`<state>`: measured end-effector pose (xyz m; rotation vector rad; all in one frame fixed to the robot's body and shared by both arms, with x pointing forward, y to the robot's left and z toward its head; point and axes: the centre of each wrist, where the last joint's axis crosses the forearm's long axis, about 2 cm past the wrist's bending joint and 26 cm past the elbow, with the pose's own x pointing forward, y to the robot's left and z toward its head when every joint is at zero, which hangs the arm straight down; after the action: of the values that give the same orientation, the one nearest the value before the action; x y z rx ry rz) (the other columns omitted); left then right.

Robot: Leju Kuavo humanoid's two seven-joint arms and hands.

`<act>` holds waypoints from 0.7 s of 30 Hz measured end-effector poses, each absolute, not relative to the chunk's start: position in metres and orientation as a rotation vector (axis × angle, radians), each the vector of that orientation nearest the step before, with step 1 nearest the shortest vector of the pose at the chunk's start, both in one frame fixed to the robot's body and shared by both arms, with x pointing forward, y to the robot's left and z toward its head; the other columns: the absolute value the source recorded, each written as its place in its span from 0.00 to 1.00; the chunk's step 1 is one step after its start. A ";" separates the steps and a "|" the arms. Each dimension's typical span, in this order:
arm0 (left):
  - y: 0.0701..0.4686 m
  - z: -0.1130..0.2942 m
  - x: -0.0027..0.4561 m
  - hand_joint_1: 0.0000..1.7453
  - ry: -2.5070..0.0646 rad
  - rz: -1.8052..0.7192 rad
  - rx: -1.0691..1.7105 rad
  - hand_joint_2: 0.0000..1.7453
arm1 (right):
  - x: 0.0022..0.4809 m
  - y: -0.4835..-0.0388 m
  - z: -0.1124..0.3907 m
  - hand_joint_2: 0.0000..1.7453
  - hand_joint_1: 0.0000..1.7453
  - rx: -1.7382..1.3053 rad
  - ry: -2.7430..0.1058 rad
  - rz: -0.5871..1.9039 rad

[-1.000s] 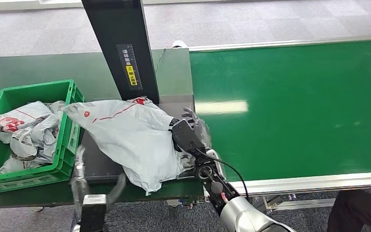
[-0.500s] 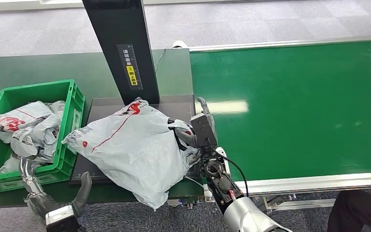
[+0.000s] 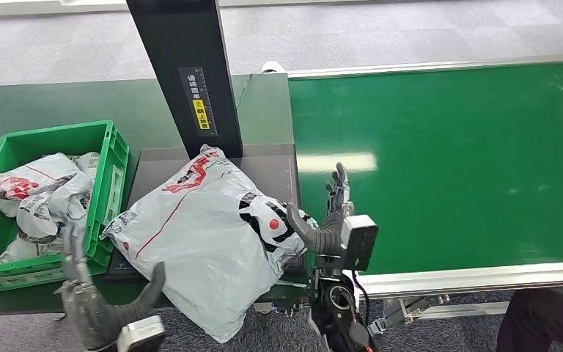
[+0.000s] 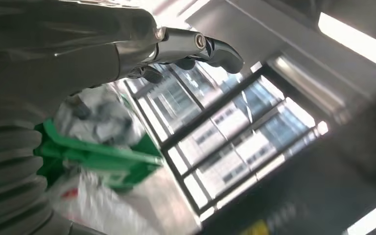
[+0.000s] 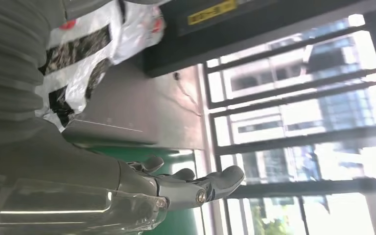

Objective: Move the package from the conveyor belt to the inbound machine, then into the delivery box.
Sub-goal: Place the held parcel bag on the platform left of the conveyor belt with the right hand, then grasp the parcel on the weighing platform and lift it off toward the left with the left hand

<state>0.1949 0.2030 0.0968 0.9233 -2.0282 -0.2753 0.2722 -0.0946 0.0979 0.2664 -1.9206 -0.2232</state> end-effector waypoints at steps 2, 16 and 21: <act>0.188 0.094 0.201 0.00 -2.004 -0.385 0.890 1.00 | 0.262 -0.097 0.105 1.00 0.00 0.289 -1.956 -0.279; 0.137 0.058 0.235 0.00 -1.794 -1.071 0.682 1.00 | 0.251 -0.102 0.131 1.00 0.00 0.397 -2.032 -0.399; 0.125 0.041 0.250 0.00 -1.717 -1.222 0.593 1.00 | 0.247 -0.105 0.134 1.00 0.00 0.402 -2.038 -0.423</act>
<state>0.2497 0.1253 0.0409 0.5932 -1.7168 -1.2221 0.2473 -0.1048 0.1341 0.4019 -2.0380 -0.4228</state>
